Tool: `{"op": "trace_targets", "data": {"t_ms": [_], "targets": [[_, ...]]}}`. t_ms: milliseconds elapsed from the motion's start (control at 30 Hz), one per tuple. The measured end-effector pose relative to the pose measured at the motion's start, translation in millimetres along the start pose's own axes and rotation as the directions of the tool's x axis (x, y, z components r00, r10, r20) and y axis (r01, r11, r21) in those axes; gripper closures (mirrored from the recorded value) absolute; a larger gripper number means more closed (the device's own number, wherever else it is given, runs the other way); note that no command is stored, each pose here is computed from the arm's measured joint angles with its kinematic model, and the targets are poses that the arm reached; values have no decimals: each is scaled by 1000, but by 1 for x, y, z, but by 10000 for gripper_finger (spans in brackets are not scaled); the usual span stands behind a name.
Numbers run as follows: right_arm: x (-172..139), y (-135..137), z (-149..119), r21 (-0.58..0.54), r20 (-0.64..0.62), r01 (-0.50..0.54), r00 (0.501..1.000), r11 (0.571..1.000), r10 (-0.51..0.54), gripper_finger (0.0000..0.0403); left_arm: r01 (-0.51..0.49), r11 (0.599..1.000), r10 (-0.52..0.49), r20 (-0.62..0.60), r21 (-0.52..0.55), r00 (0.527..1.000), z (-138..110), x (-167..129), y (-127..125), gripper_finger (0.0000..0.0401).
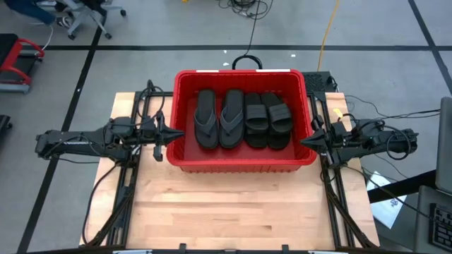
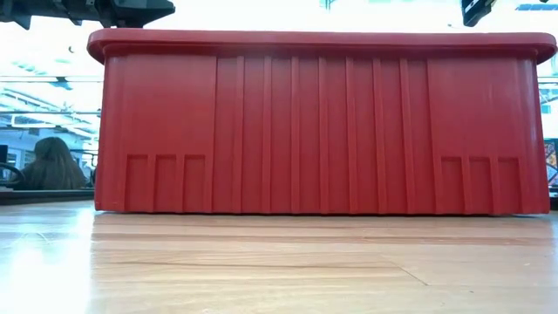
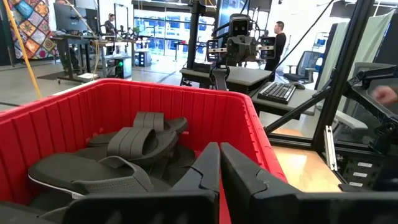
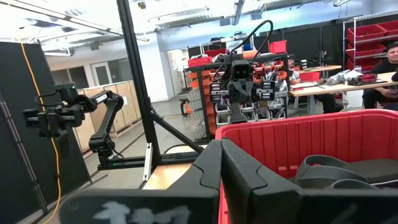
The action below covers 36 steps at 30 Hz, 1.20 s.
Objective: Pick and place slides into bin
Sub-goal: Return to Home Position
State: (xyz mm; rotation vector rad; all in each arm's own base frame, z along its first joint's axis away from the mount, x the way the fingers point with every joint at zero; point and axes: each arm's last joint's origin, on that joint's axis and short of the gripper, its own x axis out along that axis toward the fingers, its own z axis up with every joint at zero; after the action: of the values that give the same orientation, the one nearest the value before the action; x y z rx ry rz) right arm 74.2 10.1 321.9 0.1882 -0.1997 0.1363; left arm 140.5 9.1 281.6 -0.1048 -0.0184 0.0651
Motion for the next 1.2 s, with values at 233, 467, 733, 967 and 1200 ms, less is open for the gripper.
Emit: {"op": "trace_targets", "data": {"t_ms": [233,467,733,967,1200], "targets": [[0,0,0,0,0,0,1000,1000,0,403,0,1000,0,0,0,1000,0,0,0,392],[0,0,0,0,0,0,1000,1000,0,403,0,1000,0,0,0,1000,0,0,0,374],[0,0,0,0,0,0,1000,1000,0,403,0,1000,0,0,0,1000,0,0,0,382],[0,0,0,0,0,0,1000,1000,0,403,0,1000,0,0,0,1000,0,0,0,400],[0,0,0,0,0,0,1000,1000,0,403,0,1000,0,0,0,1000,0,0,0,382]]}}
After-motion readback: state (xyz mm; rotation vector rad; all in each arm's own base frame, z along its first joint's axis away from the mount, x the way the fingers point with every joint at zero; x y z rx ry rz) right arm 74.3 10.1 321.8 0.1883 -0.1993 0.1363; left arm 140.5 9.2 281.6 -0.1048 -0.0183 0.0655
